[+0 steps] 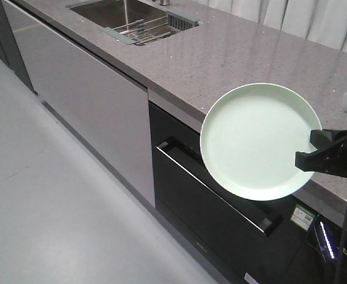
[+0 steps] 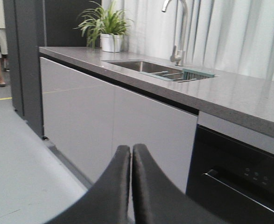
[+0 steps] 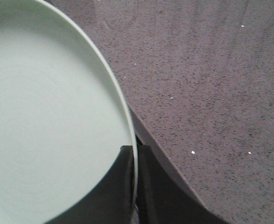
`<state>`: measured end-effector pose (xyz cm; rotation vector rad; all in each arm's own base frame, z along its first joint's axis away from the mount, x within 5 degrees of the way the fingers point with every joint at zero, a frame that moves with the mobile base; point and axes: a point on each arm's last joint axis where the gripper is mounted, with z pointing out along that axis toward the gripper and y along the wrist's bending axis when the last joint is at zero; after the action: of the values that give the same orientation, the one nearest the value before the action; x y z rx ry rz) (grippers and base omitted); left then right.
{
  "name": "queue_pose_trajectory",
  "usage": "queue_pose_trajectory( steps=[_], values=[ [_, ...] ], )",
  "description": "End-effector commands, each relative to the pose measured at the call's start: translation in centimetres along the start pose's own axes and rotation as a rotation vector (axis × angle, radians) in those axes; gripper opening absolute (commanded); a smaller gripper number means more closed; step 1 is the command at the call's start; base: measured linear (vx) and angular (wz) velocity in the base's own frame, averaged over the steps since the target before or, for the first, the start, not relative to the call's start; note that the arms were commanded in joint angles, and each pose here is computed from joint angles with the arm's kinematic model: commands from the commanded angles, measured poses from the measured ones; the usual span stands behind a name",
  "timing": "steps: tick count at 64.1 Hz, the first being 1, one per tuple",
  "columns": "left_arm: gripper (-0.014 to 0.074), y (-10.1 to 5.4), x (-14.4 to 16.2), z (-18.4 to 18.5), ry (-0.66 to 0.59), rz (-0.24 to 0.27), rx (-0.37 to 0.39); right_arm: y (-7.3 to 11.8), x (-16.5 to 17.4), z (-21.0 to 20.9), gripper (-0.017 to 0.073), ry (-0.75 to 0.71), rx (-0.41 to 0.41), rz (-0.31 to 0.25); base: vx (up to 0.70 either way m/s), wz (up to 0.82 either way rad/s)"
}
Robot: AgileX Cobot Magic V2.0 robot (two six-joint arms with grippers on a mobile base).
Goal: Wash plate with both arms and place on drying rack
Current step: 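Drive the base away from the counter holding the plate in the right gripper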
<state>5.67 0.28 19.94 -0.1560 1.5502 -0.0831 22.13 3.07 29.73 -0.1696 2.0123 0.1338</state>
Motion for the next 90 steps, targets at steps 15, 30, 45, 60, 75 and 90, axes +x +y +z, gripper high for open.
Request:
queue_pose_trajectory(
  steps=[15, 30, 45, 60, 75, 90],
  values=[
    [-0.0005, -0.1, -0.28, -0.09, -0.076, -0.005, 0.021, -0.32, -1.75, -0.77, -0.0009, -0.109, 0.033, -0.001, -0.06, 0.26],
    [-0.0005, -0.1, -0.28, -0.09, -0.076, -0.005, 0.021, -0.32, -1.75, -0.77, -0.0009, -0.109, 0.033, -0.001, -0.06, 0.31],
    [-0.0005, -0.1, -0.28, -0.09, -0.076, -0.005, 0.021, -0.32, -1.75, -0.77, -0.0009, -0.109, 0.033, -0.001, -0.07, 0.35],
    [-0.0005, -0.1, -0.28, -0.09, -0.076, -0.005, 0.021, -0.32, -1.75, -0.77, -0.0009, -0.109, 0.033, -0.001, -0.07, 0.34],
    [-0.0005, -0.1, -0.28, -0.09, -0.076, -0.005, 0.021, -0.32, -1.75, -0.77, -0.0009, -0.109, 0.033, -0.001, -0.05, 0.32],
    [-0.0005, -0.1, -0.28, -0.09, -0.076, -0.005, 0.021, -0.32, -1.75, -0.77, -0.0009, -0.109, 0.033, -0.001, -0.04, 0.31]
  ],
)
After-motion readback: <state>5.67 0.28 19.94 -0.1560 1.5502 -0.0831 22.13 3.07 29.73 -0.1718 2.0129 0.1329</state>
